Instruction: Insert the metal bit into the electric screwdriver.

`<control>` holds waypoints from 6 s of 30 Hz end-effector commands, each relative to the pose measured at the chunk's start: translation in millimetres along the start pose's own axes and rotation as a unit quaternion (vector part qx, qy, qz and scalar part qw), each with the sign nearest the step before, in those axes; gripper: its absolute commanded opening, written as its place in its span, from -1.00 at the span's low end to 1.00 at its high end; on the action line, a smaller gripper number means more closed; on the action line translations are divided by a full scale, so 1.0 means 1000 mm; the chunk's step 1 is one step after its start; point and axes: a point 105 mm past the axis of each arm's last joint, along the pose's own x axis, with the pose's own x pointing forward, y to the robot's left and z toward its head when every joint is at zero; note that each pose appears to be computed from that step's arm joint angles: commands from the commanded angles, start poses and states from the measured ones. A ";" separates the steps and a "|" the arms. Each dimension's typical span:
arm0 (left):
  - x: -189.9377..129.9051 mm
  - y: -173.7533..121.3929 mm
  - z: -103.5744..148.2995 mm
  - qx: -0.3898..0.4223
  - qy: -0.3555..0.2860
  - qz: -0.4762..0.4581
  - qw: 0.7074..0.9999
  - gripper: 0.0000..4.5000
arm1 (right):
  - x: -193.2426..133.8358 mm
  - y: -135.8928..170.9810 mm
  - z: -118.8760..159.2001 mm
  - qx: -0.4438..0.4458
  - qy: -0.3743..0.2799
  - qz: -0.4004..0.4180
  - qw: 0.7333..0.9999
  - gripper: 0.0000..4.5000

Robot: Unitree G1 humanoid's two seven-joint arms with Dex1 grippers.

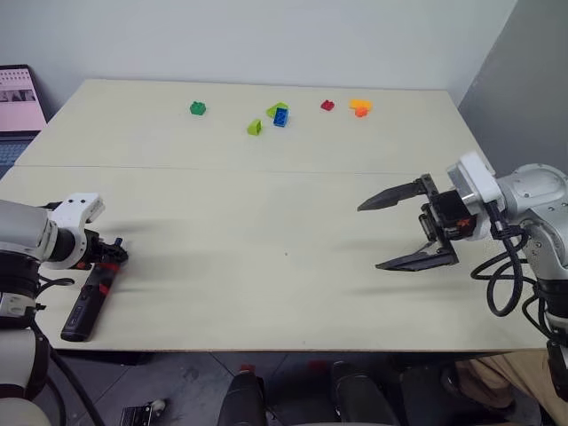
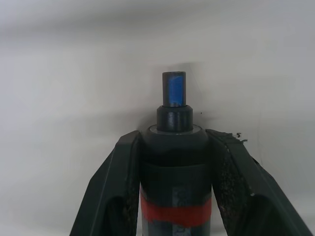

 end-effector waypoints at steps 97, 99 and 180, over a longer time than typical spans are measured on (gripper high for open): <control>-0.075 -0.320 0.065 0.257 -0.606 -0.377 0.652 -0.27 | -0.110 -0.011 -0.115 0.002 0.457 -0.008 0.889 1.00; -0.074 -0.320 0.064 0.257 -0.605 -0.376 0.653 -0.27 | -0.110 -0.011 -0.122 -0.001 0.465 0.011 0.885 1.00; -0.032 -0.292 0.061 0.169 -0.592 -0.252 0.746 -0.27 | 0.003 -0.101 0.036 0.072 -0.148 -0.343 0.925 -1.00</control>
